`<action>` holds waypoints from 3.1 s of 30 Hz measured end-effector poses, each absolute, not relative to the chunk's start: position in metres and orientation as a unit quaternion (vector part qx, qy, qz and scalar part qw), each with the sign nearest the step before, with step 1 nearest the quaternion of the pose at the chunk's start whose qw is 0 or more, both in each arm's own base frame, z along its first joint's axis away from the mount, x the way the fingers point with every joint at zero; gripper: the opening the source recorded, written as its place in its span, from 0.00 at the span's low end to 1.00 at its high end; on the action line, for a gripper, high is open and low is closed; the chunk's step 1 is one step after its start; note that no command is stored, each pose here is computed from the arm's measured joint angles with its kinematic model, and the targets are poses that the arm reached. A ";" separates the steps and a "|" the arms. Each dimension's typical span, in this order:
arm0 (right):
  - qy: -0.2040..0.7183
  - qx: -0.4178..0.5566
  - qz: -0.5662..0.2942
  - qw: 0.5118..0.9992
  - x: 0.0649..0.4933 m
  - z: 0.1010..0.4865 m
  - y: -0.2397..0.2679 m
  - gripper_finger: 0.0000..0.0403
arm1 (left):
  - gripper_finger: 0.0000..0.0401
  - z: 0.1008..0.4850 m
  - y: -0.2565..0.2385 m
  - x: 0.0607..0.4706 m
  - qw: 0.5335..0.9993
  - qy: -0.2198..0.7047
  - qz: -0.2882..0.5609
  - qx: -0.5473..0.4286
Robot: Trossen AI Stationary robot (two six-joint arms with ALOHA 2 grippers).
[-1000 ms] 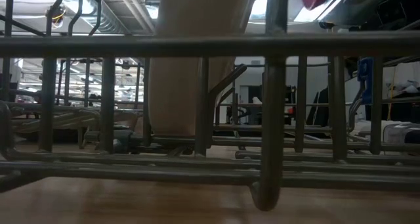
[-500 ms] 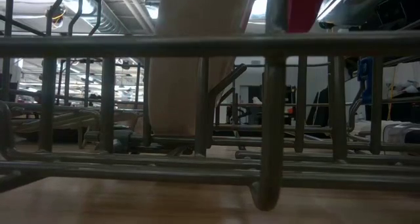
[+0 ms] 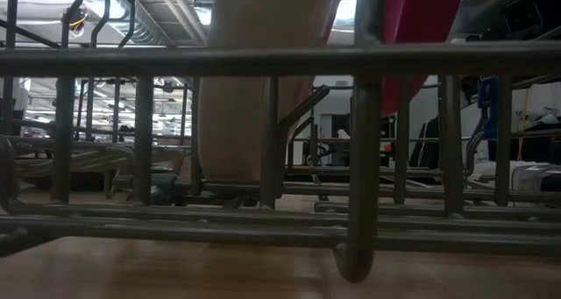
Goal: Sort dishes
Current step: Put the pink plate into the dish rack, then put the green plate into the dish rack
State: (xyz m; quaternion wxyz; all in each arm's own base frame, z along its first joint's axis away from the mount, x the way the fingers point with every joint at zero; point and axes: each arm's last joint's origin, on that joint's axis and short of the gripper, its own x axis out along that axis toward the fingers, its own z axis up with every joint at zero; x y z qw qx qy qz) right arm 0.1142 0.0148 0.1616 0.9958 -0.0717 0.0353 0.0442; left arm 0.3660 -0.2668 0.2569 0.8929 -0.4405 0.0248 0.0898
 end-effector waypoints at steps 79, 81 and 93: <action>0.035 -0.072 0.044 0.996 0.114 0.162 0.015 0.38 | 0.24 0.315 -0.245 0.344 0.934 0.002 0.097 -0.344; 0.035 -0.072 0.044 0.996 0.114 0.162 0.015 0.38 | 0.24 0.336 -0.239 0.333 0.947 -0.008 0.089 -0.309; 0.036 -0.072 0.048 0.996 0.114 0.161 0.015 0.38 | 0.24 0.412 -0.160 0.232 0.967 0.066 0.196 -0.147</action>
